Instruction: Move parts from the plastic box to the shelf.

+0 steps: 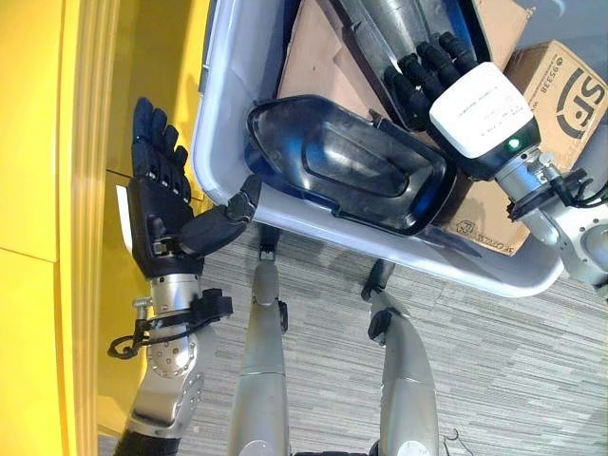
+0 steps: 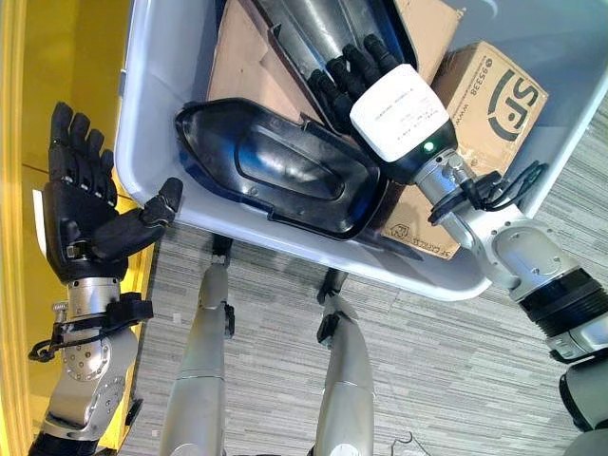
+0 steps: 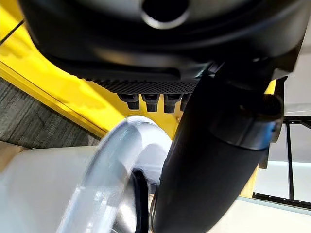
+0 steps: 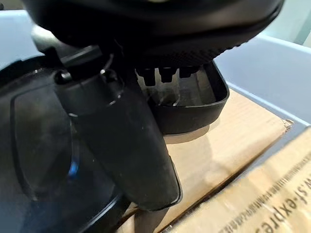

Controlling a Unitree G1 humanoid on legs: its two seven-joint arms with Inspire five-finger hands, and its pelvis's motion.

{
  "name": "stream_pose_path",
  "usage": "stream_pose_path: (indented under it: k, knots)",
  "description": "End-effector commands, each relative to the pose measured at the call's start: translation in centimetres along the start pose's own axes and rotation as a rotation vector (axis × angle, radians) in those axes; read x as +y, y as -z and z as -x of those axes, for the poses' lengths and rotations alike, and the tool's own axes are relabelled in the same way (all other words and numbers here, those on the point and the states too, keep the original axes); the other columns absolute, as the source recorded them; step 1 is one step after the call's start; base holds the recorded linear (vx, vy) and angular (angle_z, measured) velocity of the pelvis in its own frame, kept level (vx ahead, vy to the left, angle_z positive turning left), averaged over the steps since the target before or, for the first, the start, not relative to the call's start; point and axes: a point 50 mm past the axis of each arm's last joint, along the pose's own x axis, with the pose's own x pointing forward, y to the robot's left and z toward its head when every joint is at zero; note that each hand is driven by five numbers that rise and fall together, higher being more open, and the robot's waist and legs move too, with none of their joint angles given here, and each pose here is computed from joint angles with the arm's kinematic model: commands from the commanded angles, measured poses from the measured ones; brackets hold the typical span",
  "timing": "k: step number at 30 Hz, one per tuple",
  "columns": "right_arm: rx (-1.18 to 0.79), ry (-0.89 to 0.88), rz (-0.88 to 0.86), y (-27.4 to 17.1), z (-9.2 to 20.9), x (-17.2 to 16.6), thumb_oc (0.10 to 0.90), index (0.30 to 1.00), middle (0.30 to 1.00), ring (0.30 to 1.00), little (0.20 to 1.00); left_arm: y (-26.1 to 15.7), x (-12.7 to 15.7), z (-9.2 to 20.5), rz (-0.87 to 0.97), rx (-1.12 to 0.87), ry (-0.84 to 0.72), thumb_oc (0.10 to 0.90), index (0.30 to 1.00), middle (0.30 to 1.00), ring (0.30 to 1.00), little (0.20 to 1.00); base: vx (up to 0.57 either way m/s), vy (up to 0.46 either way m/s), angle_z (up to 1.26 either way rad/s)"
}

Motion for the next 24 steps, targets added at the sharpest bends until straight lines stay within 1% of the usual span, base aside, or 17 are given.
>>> stream_pose_path:
  k: [1,4,7,14,15,16,17,24]
  knots:
    - [0.009,0.075,0.011,0.3,-2.4,-1.2,0.900,1.000,1.000,1.000,1.000,-4.4,-1.0,-0.2,0.061,-0.249,0.057,0.900,1.000,1.000,1.000,1.000,-0.05,0.004,0.03]
    - [0.050,0.026,-0.009,0.2,-2.9,0.4,0.900,1.000,1.000,1.000,1.000,-4.4,-1.1,-0.3,0.065,-0.250,0.062,0.900,1.000,1.000,1.000,1.000,-0.06,0.000,0.02]
    - [0.065,0.008,-0.010,0.4,-3.1,0.9,0.900,1.000,1.000,1.000,1.000,-4.3,-1.1,-0.4,0.068,-0.246,0.061,0.900,1.000,1.000,1.000,1.000,-0.05,0.004,0.01]
    - [0.142,-0.085,-0.068,0.5,-3.0,3.6,0.900,1.000,1.000,1.000,1.000,-3.9,-1.4,-0.6,0.081,-0.230,0.076,0.900,1.000,1.000,1.000,1.000,-0.05,-0.001,0.07]
    - [0.142,-0.084,-0.068,0.5,-3.0,3.6,0.900,1.000,1.000,1.000,1.000,-3.9,-1.4,-0.7,0.080,-0.231,0.076,0.900,1.000,1.000,1.000,1.000,-0.03,0.004,-0.06]
    - [0.147,-0.094,-0.075,0.4,-3.1,3.9,0.718,0.745,0.745,0.745,0.745,-3.9,-1.4,-0.7,0.083,-0.231,0.078,0.900,1.000,1.000,1.000,1.000,-0.02,0.006,-0.15]
    - [0.154,-0.108,-0.082,0.2,-3.1,4.3,0.400,0.300,0.300,0.300,0.300,-3.9,-1.4,-0.8,0.082,-0.232,0.077,0.900,1.000,1.000,1.000,1.000,-0.02,0.011,-0.13]
    - [0.152,-0.109,-0.119,-0.6,-2.7,4.8,0.400,0.300,0.300,0.300,0.300,-3.9,-1.5,-0.9,0.101,-0.234,0.073,0.900,1.000,1.000,1.000,1.000,0.00,0.006,-0.10]
